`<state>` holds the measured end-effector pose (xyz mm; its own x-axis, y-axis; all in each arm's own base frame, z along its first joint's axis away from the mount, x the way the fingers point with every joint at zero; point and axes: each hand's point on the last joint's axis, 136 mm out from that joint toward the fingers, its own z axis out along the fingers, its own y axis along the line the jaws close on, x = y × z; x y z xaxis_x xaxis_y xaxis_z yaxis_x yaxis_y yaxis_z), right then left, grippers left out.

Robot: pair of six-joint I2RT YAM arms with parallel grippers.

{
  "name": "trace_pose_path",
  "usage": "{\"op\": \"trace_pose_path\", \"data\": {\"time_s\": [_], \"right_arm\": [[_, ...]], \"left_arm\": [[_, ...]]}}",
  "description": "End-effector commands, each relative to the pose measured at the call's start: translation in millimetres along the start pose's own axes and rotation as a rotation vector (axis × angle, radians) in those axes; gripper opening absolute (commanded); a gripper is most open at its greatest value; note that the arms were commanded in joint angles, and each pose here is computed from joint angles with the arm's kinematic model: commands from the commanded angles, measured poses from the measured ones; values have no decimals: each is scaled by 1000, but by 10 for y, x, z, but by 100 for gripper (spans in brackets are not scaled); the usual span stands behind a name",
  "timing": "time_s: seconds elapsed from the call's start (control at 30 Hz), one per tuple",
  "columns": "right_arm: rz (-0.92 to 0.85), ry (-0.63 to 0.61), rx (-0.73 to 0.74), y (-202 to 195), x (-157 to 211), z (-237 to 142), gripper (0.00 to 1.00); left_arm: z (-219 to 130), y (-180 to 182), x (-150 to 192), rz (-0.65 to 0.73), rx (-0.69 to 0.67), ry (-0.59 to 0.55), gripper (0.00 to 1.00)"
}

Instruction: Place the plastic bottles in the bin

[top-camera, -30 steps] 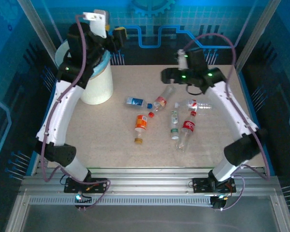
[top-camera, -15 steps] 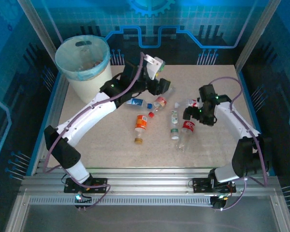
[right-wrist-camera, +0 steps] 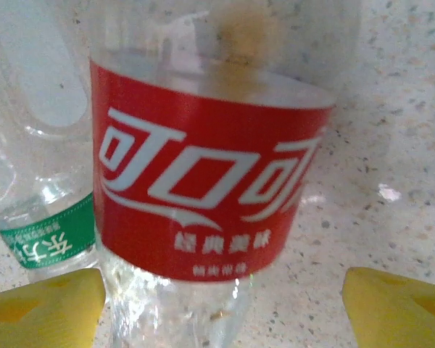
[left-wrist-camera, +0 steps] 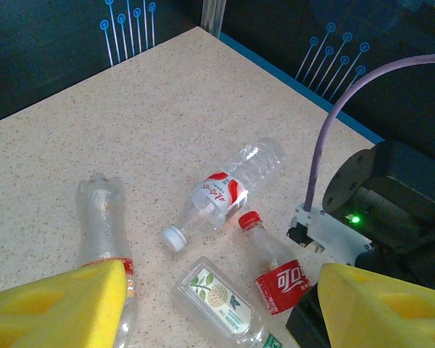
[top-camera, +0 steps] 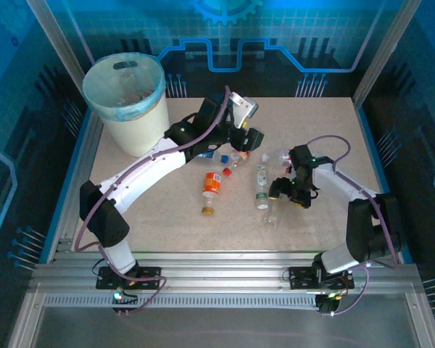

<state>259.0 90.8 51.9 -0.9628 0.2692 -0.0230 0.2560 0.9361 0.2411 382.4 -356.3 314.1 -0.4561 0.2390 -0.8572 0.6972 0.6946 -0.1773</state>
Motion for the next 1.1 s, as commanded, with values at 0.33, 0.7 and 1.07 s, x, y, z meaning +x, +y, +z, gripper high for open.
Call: {"op": "trace_pose_path", "data": {"time_s": [0.33, 0.7, 1.07], "right_arm": [[2, 28, -18, -1, 29, 147, 63], [-138, -182, 37, -7, 49, -510, 59], [-592, -641, -372, 1289, -22, -1704, 56]], "left_arm": [[-39, -81, -99, 2, 23, -5, 72], [-225, -154, -328, -40, 39, -41, 75], [-630, -367, -639, -210, 199, -132, 77]]}}
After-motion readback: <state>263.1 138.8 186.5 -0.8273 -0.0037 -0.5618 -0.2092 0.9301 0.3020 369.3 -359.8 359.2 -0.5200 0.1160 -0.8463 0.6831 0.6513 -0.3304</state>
